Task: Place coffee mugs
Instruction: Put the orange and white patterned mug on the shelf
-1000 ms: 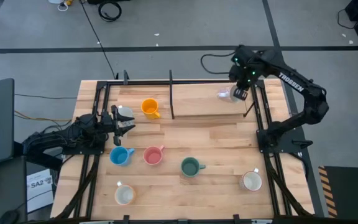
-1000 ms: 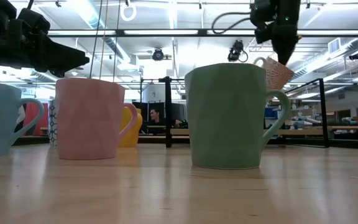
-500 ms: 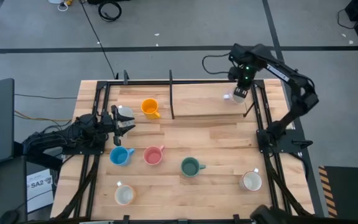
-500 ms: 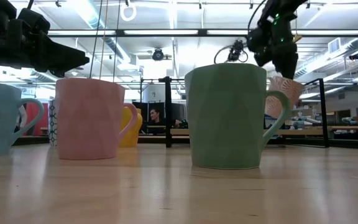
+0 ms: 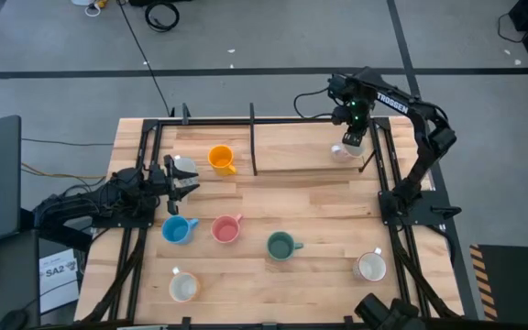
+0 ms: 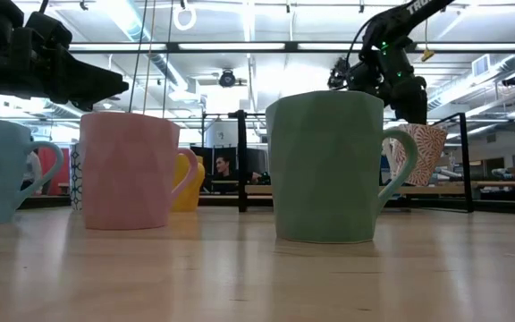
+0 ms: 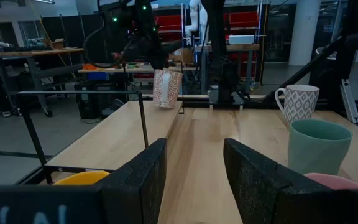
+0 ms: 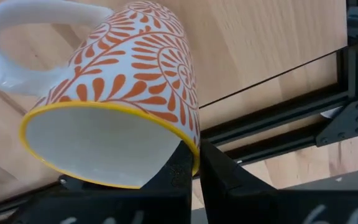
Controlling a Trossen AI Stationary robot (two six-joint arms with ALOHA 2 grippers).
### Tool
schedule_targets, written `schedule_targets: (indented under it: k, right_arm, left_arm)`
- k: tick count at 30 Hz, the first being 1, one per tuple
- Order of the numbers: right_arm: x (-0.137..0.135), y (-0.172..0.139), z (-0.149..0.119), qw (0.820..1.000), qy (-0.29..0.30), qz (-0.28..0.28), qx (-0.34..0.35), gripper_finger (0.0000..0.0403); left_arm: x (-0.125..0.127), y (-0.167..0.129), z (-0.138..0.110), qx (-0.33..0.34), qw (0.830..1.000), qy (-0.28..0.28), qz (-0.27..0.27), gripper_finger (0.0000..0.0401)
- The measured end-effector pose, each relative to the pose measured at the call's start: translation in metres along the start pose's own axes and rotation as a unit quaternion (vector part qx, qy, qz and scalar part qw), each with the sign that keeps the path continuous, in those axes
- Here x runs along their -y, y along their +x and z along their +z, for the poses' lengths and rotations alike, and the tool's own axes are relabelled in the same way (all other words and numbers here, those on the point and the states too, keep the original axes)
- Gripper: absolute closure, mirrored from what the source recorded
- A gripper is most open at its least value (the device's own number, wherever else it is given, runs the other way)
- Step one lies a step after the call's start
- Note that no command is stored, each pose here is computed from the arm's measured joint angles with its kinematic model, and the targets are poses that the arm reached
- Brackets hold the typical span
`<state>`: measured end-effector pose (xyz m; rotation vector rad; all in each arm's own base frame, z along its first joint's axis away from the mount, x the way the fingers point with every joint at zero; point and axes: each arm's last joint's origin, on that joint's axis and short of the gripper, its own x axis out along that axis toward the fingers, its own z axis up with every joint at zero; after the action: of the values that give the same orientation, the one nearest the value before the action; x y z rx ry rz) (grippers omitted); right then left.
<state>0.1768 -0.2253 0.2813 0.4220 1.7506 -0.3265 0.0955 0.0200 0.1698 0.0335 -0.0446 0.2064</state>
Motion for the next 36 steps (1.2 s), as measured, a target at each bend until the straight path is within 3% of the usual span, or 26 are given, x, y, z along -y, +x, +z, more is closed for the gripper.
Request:
schedule_targets:
  k: [27,36]
  right_arm:
    - [-0.0005,-0.0009,-0.0011,1.0,0.003,0.0,0.004,0.0344]
    - [-0.0007,-0.0009,-0.001,1.0,0.006,0.001,0.005,0.0284]
  left_arm:
    - [0.0,0.0,0.0,0.0,1.0,0.0,0.0,0.0234]
    - [0.0,0.0,0.0001,0.0,1.0,0.0,0.0,0.0234]
